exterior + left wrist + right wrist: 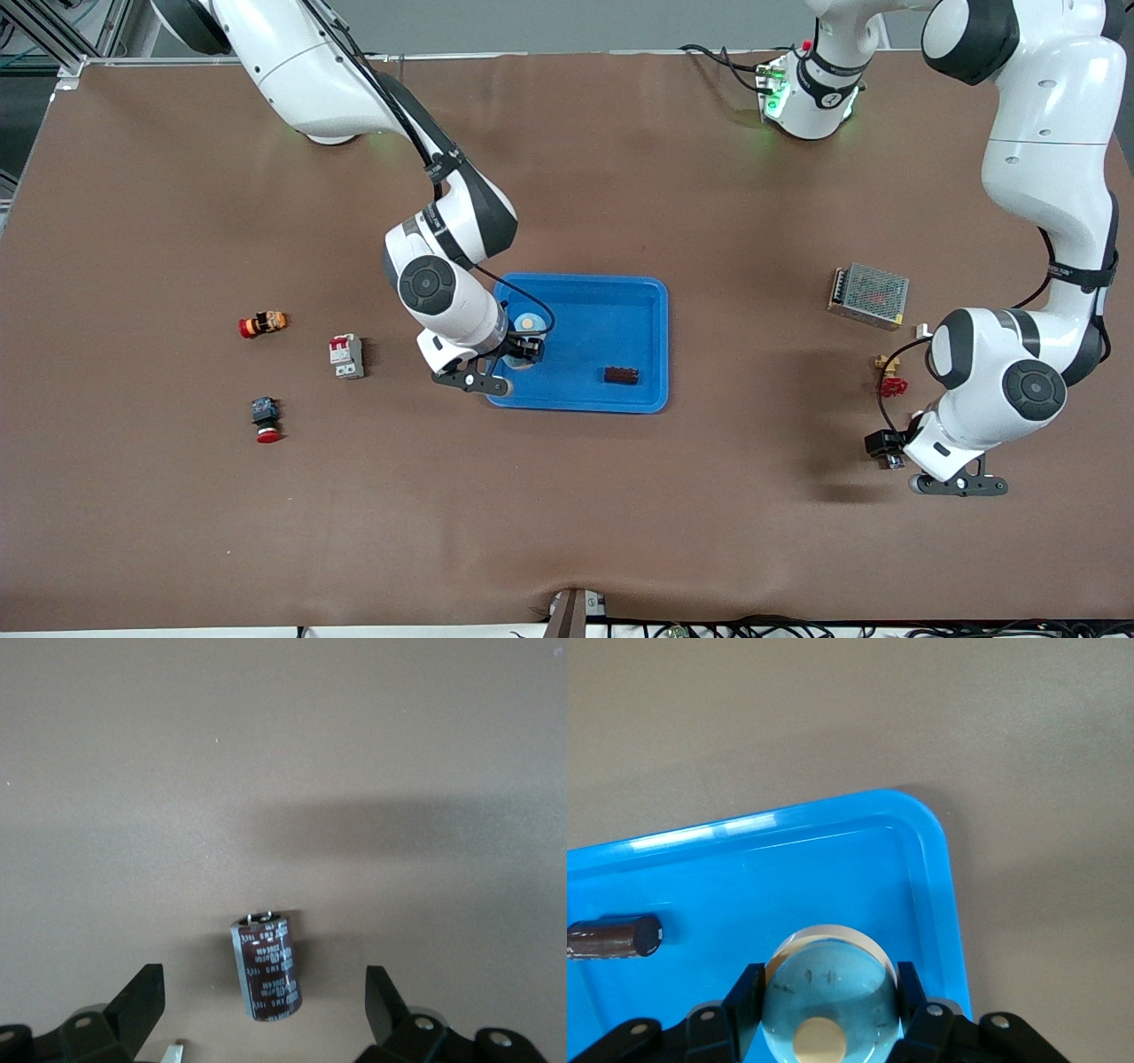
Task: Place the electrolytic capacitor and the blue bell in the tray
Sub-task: 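Carry the bell over the tray while the left gripper lowers over the second capacitor, then lower the bell into the tray while the left gripper grasps the capacitor, then withdraw the right gripper from the tray while the left gripper lifts the capacitor, then return the right arm to rest while the left gripper carries the capacitor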
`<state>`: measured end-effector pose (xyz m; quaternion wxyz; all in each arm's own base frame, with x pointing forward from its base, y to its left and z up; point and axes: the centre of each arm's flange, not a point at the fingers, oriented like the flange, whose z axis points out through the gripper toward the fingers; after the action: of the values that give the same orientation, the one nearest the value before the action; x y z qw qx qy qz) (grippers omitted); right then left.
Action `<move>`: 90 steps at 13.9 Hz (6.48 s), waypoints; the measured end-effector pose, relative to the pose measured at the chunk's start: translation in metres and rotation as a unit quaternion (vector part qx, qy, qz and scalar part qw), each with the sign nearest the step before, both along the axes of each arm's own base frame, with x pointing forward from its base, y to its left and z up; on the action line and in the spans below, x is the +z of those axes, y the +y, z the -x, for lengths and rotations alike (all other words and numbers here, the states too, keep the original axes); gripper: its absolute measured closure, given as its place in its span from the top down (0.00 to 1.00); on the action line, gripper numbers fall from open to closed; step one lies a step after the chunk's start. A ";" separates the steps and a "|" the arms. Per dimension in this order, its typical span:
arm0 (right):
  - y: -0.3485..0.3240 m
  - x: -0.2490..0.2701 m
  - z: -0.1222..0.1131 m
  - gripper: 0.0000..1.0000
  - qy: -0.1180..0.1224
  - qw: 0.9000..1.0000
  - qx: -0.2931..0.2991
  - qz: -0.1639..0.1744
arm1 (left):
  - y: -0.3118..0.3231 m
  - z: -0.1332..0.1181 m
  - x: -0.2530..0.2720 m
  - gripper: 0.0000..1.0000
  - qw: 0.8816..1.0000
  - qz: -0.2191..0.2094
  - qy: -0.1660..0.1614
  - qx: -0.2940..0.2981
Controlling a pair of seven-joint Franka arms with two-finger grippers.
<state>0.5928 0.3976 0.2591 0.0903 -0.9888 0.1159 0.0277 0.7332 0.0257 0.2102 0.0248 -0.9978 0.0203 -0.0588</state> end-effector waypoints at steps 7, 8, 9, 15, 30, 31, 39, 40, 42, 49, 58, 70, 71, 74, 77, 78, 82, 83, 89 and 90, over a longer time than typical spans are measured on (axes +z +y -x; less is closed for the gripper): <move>0.004 -0.031 0.000 0.65 -0.010 1.000 -0.003 -0.004 | 0.002 -0.007 -0.022 1.00 1.000 0.005 -0.004 0.003; 0.007 -0.036 0.001 0.65 -0.012 1.000 -0.002 -0.005 | 0.002 -0.006 -0.026 1.00 1.000 0.006 -0.004 0.003; 0.010 -0.040 0.003 0.65 -0.014 1.000 0.000 -0.006 | 0.002 -0.006 -0.029 1.00 1.000 0.006 -0.003 0.003; 0.021 -0.058 0.010 0.65 -0.016 1.000 0.002 -0.007 | 0.003 -0.007 -0.028 1.00 1.000 0.006 -0.004 0.004; 0.019 -0.064 0.008 1.00 -0.025 1.000 0.000 -0.006 | 0.015 -0.005 -0.026 0.87 0.999 0.001 0.012 0.033; 0.020 -0.062 0.007 1.00 -0.025 1.000 0.000 -0.006 | 0.013 -0.005 -0.026 0.87 0.999 0.001 0.013 0.038; 0.020 0.050 0.018 1.00 0.020 1.000 0.018 0.014 | 0.009 -0.004 -0.028 0.73 0.998 0.004 0.016 0.057; 0.017 0.068 0.021 1.00 0.024 0.999 0.020 0.017 | 0.008 -0.004 -0.028 0.60 0.998 0.005 0.015 0.068; 0.011 0.103 0.028 1.00 0.034 0.999 0.025 0.024 | 0.003 -0.004 -0.029 0.39 0.996 0.008 0.015 0.091; -0.042 0.231 0.057 1.00 0.057 0.997 0.022 0.041 | -0.005 -0.003 -0.028 0.33 0.994 0.006 0.025 0.104; -0.115 0.302 0.075 1.00 0.069 0.995 0.047 0.046 | 0.001 -0.007 0.020 0.33 0.976 0.010 0.015 0.215; -0.267 0.384 0.107 1.00 0.022 0.988 0.130 0.078 | -0.071 0.011 0.113 0.33 0.888 0.041 0.050 0.455; -0.283 0.383 0.106 1.00 0.023 0.988 0.129 0.076 | -0.082 0.013 0.119 0.33 0.879 0.044 0.052 0.473; -0.318 0.372 0.103 1.00 0.032 0.989 0.126 0.074 | -0.123 0.028 0.137 0.33 0.853 0.038 0.069 0.517; -0.352 0.362 0.100 1.00 0.031 0.989 0.123 0.071 | -0.168 0.042 0.144 0.33 0.809 0.032 0.064 0.584; -0.364 0.361 0.099 1.00 0.029 0.990 0.120 0.070 | -0.178 0.045 0.144 0.33 0.794 0.032 0.062 0.604; -0.399 0.354 0.096 1.00 0.020 0.990 0.124 0.066 | -0.207 0.054 0.141 0.33 0.746 0.029 0.059 0.663; -0.404 0.350 0.095 1.00 0.018 0.990 0.125 0.066 | -0.219 0.059 0.138 0.33 0.739 0.027 0.059 0.671; -0.410 0.346 0.095 1.00 0.019 0.989 0.126 0.079 | -0.292 0.096 0.109 0.33 0.697 0.048 0.044 0.714; -0.411 0.347 0.095 1.00 0.018 0.989 0.124 0.079 | -0.299 0.105 0.104 0.33 0.691 0.058 0.040 0.719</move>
<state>0.4980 -0.0139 0.6061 0.0056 -0.9988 -0.0042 0.0478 0.6278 -0.2732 0.3145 0.0011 -0.7081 -0.7060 0.0159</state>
